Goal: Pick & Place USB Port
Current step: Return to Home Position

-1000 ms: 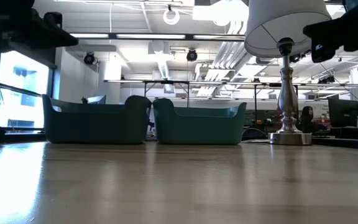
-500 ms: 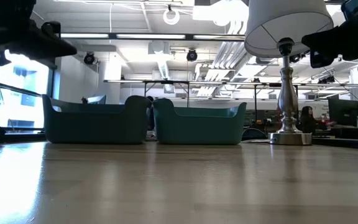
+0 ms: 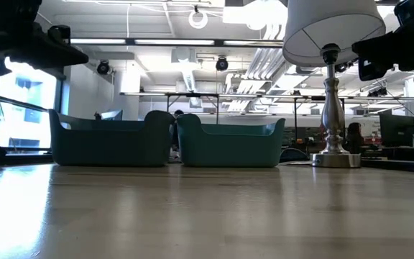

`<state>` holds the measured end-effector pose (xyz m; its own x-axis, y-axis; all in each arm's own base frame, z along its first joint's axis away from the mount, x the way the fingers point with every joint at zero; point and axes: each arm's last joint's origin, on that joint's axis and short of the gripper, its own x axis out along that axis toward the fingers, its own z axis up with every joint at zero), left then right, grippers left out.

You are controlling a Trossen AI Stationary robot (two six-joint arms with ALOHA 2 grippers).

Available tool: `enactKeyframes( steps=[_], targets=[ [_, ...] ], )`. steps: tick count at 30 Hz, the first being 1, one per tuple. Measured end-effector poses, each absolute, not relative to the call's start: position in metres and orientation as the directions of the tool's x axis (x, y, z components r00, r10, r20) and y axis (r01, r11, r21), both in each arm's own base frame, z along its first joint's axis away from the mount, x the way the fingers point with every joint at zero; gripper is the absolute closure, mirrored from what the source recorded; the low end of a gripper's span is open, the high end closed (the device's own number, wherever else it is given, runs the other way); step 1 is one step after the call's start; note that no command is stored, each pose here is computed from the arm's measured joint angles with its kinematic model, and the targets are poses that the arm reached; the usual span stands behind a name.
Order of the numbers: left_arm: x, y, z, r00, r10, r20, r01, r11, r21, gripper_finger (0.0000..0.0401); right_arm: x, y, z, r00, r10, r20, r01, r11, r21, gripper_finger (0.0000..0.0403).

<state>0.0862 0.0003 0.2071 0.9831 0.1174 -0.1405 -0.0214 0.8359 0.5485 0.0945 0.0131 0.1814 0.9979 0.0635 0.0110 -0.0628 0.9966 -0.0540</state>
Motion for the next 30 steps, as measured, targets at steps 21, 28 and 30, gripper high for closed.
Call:
enactKeyframes(
  steps=[21,28,30],
  targets=[
    [0.086,0.0,0.207,0.983,0.113,-0.147,-0.018,0.848,0.53,0.0401,0.099,0.011,0.174,0.996,0.037,0.077,-0.029,0.993,-0.11,0.0403],
    [0.086,0.0,0.207,0.983,0.112,-0.147,-0.018,0.849,0.528,0.0401,0.1,0.004,0.174,0.997,0.035,0.074,-0.027,0.994,-0.11,0.0403],
    [0.086,0.0,0.207,0.983,0.109,-0.147,-0.015,0.851,0.525,0.0401,0.1,0.001,0.173,0.998,0.012,0.064,-0.005,0.994,-0.108,0.0403]
  ],
)
